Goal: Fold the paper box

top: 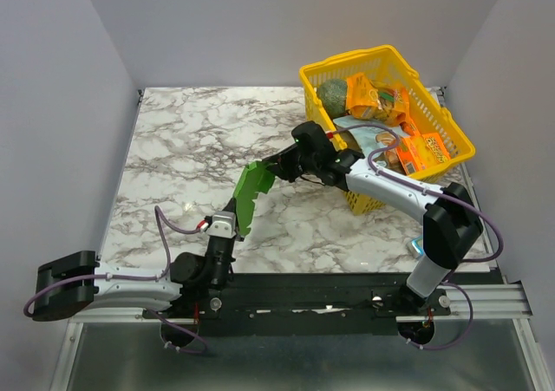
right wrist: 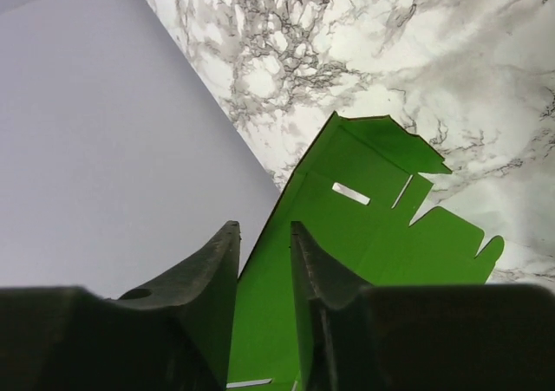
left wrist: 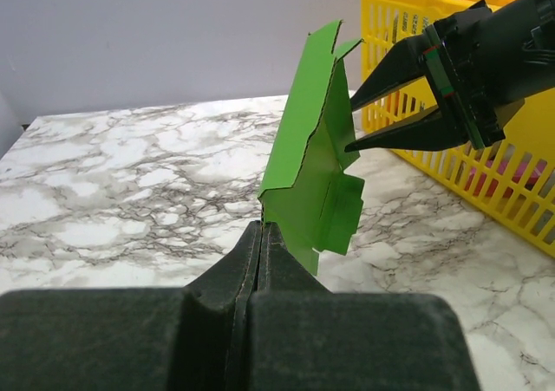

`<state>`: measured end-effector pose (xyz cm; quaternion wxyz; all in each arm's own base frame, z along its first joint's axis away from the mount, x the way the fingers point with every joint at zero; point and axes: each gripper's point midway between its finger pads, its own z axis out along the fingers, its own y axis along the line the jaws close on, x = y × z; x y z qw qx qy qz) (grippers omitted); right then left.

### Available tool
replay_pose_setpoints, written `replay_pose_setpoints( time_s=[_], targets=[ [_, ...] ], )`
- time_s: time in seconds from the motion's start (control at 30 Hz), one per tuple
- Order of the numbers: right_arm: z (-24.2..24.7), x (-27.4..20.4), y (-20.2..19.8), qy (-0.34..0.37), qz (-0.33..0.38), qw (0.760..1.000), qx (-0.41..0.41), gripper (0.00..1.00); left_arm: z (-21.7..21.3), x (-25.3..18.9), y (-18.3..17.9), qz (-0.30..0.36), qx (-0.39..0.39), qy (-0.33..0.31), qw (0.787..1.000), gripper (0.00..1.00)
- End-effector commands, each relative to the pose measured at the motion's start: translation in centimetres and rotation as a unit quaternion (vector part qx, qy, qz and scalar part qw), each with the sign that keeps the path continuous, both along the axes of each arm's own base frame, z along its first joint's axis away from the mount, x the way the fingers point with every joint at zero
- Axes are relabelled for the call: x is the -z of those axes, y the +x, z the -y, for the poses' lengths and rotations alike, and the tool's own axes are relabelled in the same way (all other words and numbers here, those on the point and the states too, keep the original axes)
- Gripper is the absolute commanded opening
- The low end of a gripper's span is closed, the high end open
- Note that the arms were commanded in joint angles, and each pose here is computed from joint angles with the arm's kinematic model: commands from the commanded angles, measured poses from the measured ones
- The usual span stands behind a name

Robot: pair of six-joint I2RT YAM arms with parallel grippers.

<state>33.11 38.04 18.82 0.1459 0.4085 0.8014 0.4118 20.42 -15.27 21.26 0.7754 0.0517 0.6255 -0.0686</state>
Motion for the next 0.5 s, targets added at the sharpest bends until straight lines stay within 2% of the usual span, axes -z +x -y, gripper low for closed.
replay_pose_setpoints(
  time_s=[0.0,0.2,0.47],
  targets=[
    [-0.2,1.5,-0.5,-0.011,-0.021,1.000,0.004,0.32,-1.8,1.4,-0.5,0.002,0.008,-0.063,0.998,0.00],
    [-2.0,1.0,-1.0,0.005,-0.012,1.000,-0.016,0.27,-1.1,1.7,-0.7,-0.006,0.028,-0.075,0.997,0.00],
    [-4.3,0.2,-1.6,0.047,-0.003,0.998,-0.041,0.30,-1.1,2.3,-1.0,-0.009,0.047,-0.086,0.995,0.00]
  ],
)
